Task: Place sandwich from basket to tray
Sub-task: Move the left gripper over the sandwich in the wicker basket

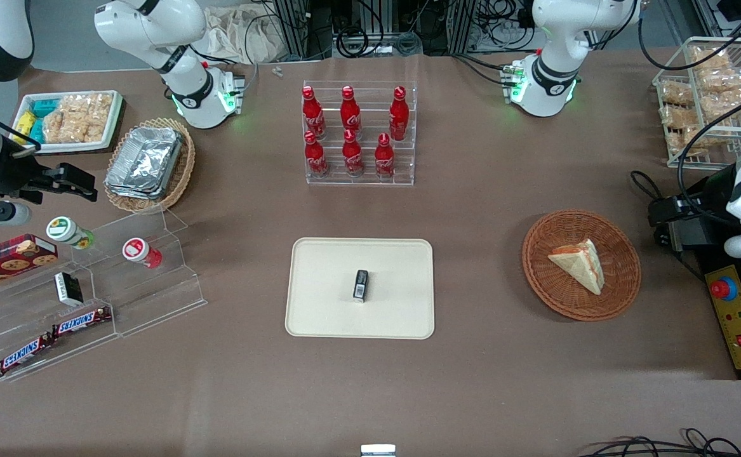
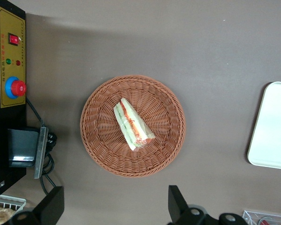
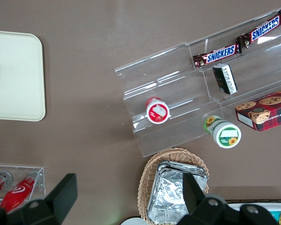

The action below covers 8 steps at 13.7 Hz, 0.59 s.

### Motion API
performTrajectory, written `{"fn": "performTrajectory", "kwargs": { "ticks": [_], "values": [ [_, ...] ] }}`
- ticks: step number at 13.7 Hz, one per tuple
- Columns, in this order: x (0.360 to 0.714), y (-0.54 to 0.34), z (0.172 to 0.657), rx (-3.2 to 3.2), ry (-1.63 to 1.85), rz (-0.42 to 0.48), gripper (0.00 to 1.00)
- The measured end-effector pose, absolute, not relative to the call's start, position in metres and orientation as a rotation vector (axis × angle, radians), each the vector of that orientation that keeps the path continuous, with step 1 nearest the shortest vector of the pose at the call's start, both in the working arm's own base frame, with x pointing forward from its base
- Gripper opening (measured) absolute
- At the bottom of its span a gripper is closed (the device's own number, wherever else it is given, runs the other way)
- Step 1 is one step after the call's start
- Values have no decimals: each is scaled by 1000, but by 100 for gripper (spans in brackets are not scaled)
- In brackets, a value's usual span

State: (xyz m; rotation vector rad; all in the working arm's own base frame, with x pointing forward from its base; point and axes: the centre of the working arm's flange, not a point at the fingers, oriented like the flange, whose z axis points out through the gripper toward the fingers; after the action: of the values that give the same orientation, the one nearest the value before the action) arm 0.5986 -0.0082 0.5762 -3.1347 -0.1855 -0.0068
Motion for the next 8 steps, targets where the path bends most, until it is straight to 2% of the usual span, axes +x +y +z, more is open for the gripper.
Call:
{"fn": "performTrajectory", "kwargs": {
  "ticks": [4, 8],
  "values": [
    [599, -9, 575, -3135, -185, -1, 100],
    [599, -10, 551, -3120, -283, 86, 100]
  ]
}}
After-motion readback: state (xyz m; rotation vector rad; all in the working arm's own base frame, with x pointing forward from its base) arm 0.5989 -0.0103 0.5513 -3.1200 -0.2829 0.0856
